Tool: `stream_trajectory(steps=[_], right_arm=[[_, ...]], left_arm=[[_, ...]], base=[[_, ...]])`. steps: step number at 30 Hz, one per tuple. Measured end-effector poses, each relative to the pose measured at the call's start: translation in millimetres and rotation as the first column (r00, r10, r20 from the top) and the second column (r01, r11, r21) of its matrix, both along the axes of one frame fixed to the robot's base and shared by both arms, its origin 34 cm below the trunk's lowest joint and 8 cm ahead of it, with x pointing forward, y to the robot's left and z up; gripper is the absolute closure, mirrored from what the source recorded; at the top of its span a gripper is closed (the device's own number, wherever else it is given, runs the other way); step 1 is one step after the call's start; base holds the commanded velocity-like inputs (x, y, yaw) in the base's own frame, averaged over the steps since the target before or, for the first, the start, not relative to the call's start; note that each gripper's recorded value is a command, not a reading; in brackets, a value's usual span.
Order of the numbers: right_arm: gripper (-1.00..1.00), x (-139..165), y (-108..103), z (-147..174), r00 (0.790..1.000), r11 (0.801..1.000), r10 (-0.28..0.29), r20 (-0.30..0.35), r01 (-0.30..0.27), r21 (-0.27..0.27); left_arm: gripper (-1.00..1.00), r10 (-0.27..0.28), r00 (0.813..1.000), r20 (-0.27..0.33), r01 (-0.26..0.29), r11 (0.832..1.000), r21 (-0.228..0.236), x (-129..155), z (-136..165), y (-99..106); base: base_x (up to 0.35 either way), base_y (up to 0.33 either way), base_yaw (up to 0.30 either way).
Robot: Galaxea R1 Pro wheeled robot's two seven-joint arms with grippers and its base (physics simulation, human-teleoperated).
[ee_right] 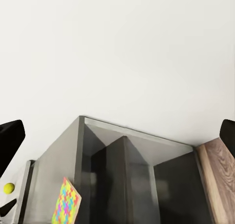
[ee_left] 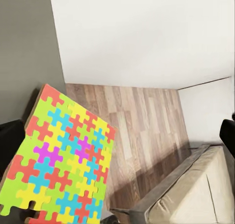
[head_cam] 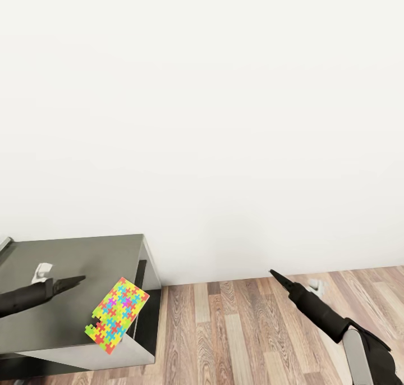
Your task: Put all the toys in the child's room - the three board games (two on the bed and one on the table), the two jigsaw puzzles on the table, and the tennis ball on the table - inside the toy box on the table in the child's room.
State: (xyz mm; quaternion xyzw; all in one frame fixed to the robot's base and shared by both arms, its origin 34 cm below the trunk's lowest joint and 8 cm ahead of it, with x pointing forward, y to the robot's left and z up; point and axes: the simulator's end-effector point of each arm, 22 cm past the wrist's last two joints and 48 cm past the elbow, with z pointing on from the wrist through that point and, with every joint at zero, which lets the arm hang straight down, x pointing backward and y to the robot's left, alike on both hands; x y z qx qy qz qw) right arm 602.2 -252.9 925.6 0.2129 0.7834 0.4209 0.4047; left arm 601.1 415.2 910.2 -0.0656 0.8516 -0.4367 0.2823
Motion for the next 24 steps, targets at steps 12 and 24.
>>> stream_trajectory(steps=[12,24], right_arm=[[-1.00,-3.0,23.9,-8.7,0.997,0.997,0.071,-0.024,-0.071,-0.036],[-1.00,-6.4,55.3,-15.5,0.988,0.986,0.148,-0.034,-0.150,-0.071]], left_arm=[[-1.00,-0.046,0.999,0.015,0.048,0.991,-0.123,-6.0,21.3,-17.6],[-1.00,-0.075,0.994,-0.079,0.060,0.983,-0.176,-10.2,13.8,-40.0]], base=[[0.000,0.000,0.000],[0.000,0.000,0.000]])
